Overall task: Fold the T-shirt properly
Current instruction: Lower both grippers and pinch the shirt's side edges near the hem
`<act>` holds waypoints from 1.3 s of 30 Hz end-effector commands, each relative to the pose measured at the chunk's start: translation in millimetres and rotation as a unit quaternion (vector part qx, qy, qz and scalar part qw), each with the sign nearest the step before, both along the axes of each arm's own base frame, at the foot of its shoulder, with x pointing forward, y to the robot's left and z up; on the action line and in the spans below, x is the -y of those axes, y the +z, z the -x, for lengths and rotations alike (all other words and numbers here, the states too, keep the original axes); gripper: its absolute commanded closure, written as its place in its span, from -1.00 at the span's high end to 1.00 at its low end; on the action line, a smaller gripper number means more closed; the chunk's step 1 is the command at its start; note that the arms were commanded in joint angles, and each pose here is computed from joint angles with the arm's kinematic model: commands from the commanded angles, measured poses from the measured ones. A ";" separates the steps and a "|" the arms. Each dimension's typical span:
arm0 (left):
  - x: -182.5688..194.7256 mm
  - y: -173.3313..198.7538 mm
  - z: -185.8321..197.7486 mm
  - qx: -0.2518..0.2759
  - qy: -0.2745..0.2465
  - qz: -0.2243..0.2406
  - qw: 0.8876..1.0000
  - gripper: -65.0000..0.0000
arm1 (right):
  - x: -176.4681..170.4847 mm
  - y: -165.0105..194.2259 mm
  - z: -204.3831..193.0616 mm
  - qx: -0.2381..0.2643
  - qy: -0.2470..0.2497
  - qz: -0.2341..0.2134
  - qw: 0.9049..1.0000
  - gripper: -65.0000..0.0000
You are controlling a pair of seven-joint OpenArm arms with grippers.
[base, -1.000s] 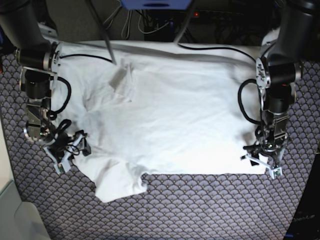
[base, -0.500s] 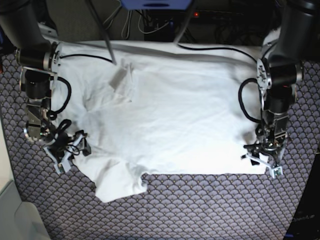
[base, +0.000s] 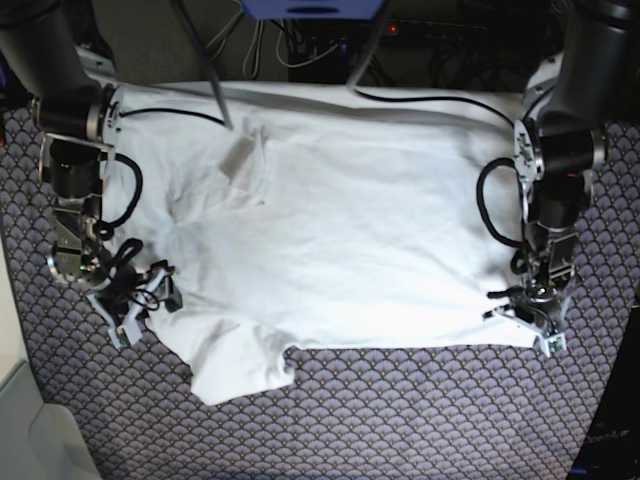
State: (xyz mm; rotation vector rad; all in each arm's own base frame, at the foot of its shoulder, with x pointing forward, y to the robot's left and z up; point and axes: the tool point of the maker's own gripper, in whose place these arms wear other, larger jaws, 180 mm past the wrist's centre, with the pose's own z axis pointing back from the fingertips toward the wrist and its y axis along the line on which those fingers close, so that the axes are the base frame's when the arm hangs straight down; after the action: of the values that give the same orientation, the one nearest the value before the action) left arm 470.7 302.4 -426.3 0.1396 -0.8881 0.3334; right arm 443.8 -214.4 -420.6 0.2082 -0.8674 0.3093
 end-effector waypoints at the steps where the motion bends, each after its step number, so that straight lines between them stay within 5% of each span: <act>1: 0.1 1.7 -1.0 -0.019 0.002 0.010 1.000 -0.99 | 4.0 16.7 -12.4 0.020 -0.001 0.002 1.000 0.26; 10: 3.8 62.6 -32.5 0.018 -0.015 0.005 1.000 -0.99 | 4.0 16.7 -12.4 0.020 -0.001 0.002 1.000 0.26; 29: 2.6 28.9 -5.4 -0.016 -0.014 0.004 1.000 -0.99 | 4.1 17.9 -13.3 0.022 -0.002 0.001 1.000 0.25; 32: 2.6 26.5 -3.2 -0.018 -0.014 0.004 1.000 -0.99 | 4.1 17.9 -13.3 0.022 -0.002 0.001 1.000 0.01; 39: 2.6 25.8 -2.6 -0.019 -0.014 0.004 1.000 -0.99 | 4.1 19.3 -14.5 0.024 -0.002 0.001 1.000 -0.99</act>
State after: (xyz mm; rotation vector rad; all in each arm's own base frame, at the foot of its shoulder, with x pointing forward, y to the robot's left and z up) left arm 460.7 292.7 -419.4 0.1168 -0.8061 0.3028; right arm 443.7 -212.3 -420.9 0.2109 -0.8653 0.3117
